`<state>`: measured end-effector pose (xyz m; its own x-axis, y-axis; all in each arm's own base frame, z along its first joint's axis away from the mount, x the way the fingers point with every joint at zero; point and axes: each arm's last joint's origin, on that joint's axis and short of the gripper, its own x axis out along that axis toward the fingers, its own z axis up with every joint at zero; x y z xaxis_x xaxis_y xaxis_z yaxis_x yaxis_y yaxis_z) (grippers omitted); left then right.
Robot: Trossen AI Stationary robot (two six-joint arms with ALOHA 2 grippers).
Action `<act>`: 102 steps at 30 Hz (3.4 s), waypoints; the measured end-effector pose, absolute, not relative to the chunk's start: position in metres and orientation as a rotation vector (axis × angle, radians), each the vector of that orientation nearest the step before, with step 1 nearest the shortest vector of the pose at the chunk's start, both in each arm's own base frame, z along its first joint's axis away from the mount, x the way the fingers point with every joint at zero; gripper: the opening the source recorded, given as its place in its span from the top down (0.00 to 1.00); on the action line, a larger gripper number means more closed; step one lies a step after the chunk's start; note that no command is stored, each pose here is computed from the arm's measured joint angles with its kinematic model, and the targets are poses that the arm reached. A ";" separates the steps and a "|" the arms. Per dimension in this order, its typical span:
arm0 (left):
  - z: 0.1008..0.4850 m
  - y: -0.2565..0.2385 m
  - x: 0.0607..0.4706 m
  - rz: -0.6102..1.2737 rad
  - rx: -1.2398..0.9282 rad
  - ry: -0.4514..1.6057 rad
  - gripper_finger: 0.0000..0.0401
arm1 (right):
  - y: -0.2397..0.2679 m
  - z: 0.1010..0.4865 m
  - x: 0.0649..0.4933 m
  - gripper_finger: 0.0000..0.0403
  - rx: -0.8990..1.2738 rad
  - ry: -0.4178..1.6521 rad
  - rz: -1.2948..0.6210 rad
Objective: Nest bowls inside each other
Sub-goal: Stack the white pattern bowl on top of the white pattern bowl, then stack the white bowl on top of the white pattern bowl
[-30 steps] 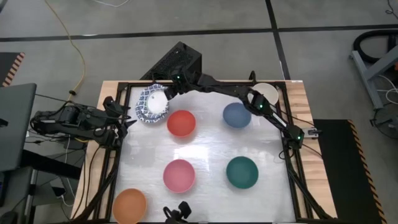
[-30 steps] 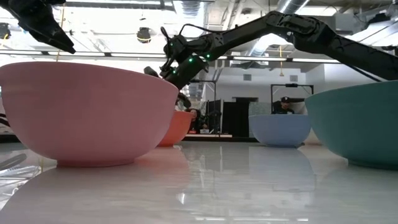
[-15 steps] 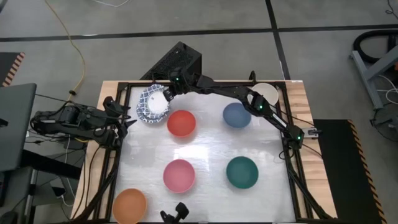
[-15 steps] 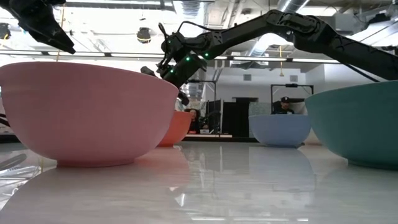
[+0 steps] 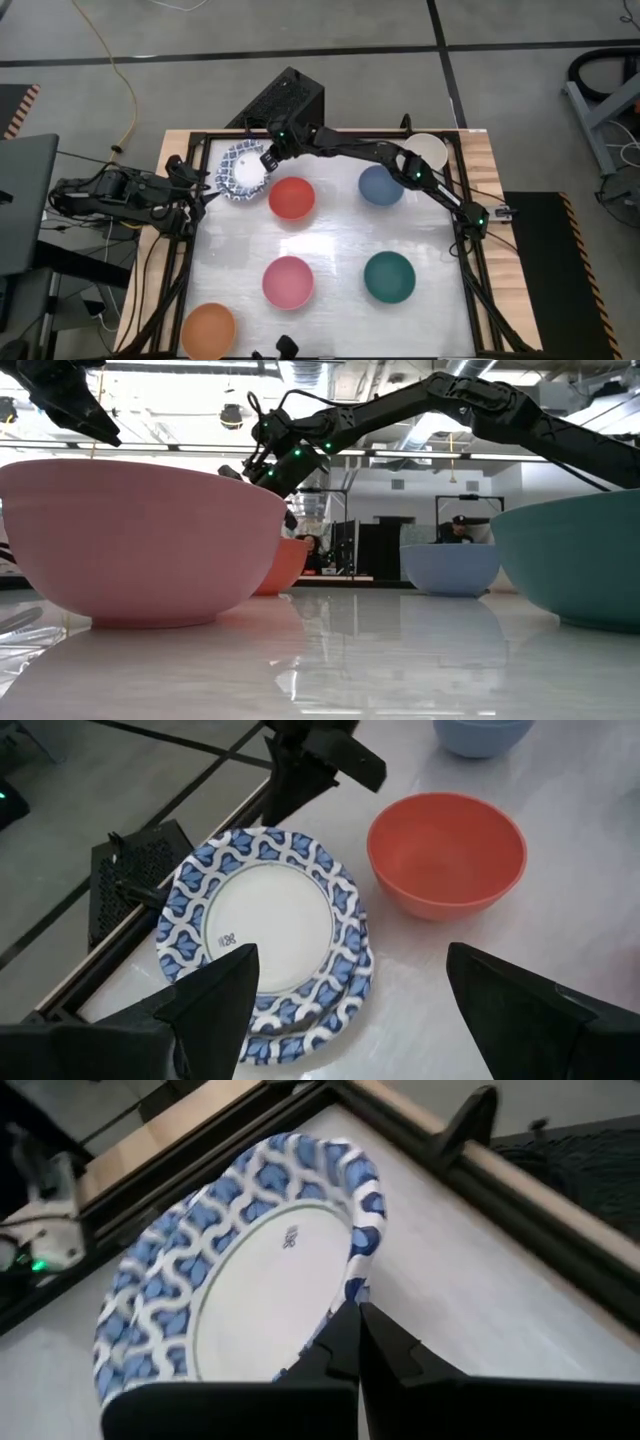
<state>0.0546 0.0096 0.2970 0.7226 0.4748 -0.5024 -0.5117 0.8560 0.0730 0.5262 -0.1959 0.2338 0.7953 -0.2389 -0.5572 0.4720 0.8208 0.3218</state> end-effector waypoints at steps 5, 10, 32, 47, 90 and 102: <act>0.297 0.010 0.055 0.546 -0.079 0.528 0.22 | -0.191 0.231 0.526 0.96 0.480 0.568 -0.351; 0.297 0.010 0.055 0.547 -0.084 0.526 0.22 | -0.189 0.236 0.523 0.95 0.401 0.592 -0.322; 0.298 0.011 0.054 0.605 -0.078 0.511 0.22 | -0.172 0.220 0.542 0.97 0.242 0.543 -0.320; 0.297 0.009 0.055 0.514 -0.057 0.545 0.22 | -0.138 0.296 0.502 0.97 0.155 0.685 -0.256; 0.334 0.000 0.076 0.221 -0.116 0.178 0.22 | 0.039 0.342 0.149 0.95 0.105 0.341 -0.357; 0.324 -0.001 0.085 0.242 -0.089 0.297 0.22 | 0.015 0.290 0.135 0.77 0.297 0.371 -0.467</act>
<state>0.0848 -0.0008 0.3243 0.9273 0.2230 -0.3005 -0.2492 0.9671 -0.0512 0.1349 0.0154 0.2900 0.8285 -0.3803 -0.4111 0.4865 0.8523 0.1920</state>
